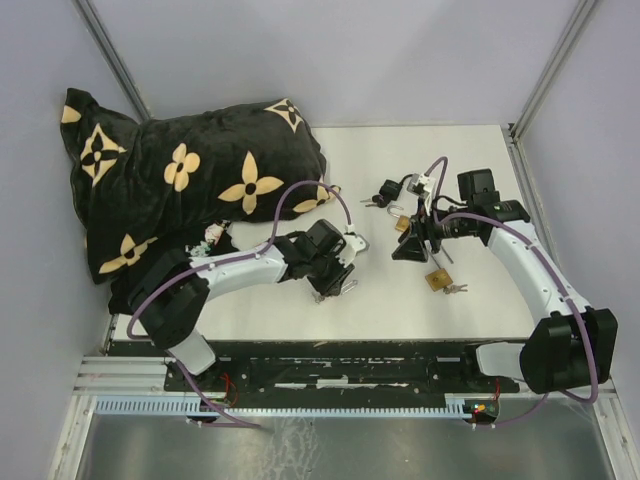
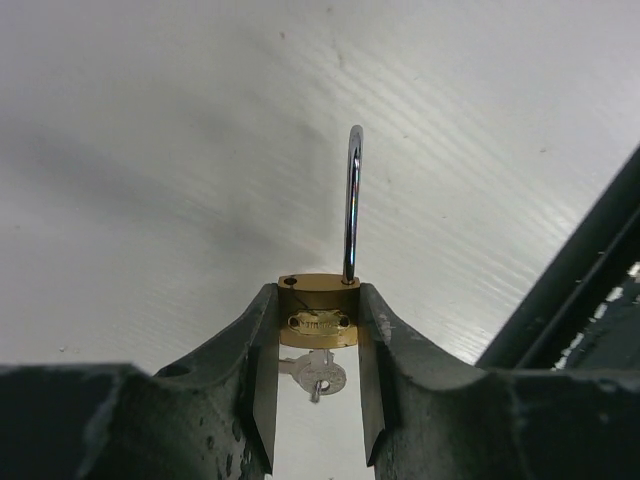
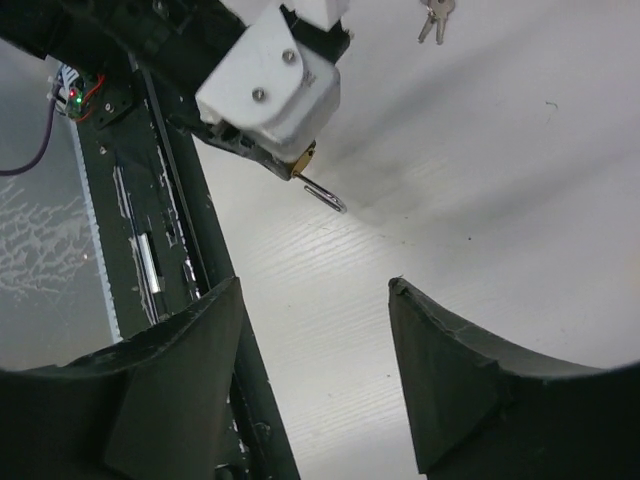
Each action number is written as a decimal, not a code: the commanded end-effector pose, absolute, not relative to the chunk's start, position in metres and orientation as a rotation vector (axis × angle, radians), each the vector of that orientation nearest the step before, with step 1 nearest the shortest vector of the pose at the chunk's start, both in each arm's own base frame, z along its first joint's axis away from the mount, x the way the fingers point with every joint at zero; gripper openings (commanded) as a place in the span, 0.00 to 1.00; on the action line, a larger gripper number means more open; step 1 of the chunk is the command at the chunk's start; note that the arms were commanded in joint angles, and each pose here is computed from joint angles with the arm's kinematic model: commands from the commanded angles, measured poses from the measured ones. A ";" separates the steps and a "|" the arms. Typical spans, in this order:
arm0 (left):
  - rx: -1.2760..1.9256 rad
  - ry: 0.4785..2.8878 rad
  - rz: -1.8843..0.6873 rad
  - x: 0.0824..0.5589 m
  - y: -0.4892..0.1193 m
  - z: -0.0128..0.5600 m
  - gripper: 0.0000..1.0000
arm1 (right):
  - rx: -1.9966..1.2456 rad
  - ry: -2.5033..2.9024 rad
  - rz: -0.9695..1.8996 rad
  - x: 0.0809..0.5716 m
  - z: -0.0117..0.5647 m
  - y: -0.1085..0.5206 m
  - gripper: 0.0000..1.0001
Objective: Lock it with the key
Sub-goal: Pick up the lock from the center of the board, then lock the lock.
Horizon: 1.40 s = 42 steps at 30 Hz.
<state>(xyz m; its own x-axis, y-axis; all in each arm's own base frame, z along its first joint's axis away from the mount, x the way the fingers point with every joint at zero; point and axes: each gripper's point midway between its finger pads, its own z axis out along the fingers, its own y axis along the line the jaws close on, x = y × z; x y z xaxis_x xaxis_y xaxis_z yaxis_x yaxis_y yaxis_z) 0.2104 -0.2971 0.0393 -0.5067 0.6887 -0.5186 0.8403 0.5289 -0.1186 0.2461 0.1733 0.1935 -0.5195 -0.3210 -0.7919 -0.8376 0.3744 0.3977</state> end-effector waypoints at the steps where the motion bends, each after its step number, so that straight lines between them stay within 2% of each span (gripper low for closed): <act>1: 1.216 2.211 -0.846 0.204 -0.321 0.088 0.15 | -1.192 1.795 1.059 0.229 0.211 0.177 0.72; 8: 1.236 2.029 -1.236 0.183 -0.332 0.126 0.15 | -1.520 1.346 0.949 0.186 0.201 0.178 0.93; 13: 1.270 1.913 -1.414 0.168 -0.338 0.151 0.15 | -1.585 1.238 1.034 0.170 0.206 0.185 0.96; 19: 1.272 1.842 -1.495 0.162 -0.343 0.166 0.15 | -1.611 1.315 1.159 0.166 0.202 0.197 0.90; 22: 1.267 1.815 -1.534 0.159 -0.345 0.171 0.15 | -1.619 1.396 1.126 0.175 0.187 0.202 0.85; 26: 1.258 1.816 -1.554 0.158 -0.345 0.172 0.15 | -1.547 1.543 1.028 0.196 0.175 0.210 0.84; 29: 1.257 1.820 -1.560 0.158 -0.346 0.171 0.15 | -1.540 1.559 1.057 0.193 0.172 0.215 0.83; 42: 1.248 1.805 -1.577 0.158 -0.349 0.176 0.15 | -1.591 1.528 1.176 0.175 0.171 0.228 0.50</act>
